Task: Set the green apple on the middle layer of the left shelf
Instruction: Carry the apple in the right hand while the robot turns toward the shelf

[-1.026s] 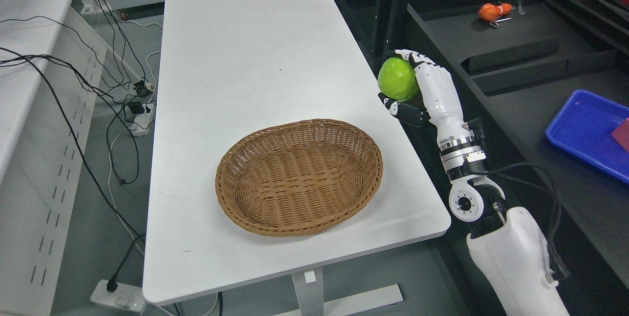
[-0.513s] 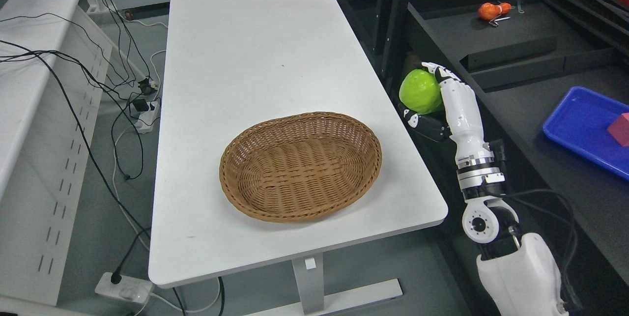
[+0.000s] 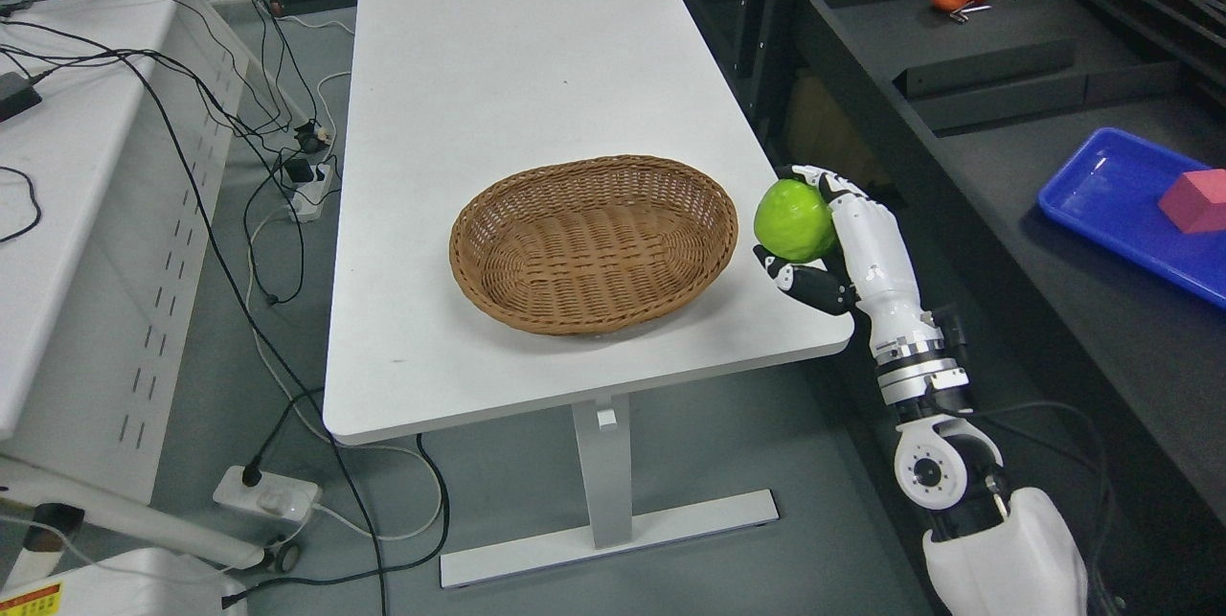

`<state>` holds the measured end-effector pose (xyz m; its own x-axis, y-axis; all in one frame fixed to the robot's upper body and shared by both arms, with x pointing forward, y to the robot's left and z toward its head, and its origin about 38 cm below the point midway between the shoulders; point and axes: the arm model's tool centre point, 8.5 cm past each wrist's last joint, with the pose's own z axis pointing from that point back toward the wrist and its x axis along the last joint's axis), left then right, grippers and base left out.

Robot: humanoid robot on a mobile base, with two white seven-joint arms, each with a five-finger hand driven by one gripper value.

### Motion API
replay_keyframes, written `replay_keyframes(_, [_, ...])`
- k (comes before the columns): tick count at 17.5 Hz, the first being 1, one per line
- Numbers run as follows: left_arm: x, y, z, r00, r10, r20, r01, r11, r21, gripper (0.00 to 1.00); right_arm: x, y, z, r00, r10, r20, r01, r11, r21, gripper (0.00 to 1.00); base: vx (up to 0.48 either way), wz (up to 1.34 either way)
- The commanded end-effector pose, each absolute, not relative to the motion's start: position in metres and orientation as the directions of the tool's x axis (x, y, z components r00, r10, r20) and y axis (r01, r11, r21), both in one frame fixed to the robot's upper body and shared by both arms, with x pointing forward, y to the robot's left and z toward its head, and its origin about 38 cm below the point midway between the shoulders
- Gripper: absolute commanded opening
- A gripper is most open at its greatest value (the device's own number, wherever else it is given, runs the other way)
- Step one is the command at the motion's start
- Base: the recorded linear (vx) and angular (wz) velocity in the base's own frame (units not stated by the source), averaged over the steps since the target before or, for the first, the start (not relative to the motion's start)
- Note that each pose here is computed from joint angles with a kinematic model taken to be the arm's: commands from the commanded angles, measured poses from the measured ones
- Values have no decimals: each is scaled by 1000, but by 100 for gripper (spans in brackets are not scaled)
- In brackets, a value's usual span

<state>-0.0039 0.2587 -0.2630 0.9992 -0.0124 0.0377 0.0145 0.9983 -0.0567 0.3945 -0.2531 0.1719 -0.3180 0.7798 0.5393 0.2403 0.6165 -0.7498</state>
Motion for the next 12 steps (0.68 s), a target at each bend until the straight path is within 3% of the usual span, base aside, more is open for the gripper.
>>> replay_keyframes(1, [-4,270,-262,999,-14,37,15,999,-39,100,387,-248,167,-323,770,550,231,628,-743,1,-298,82])
replay_keyframes(12, [-4,270,-262,999,-14,37,15,999,-39,100,371,-246,147,-312,748,587,219,657,-721,1,-289,85])
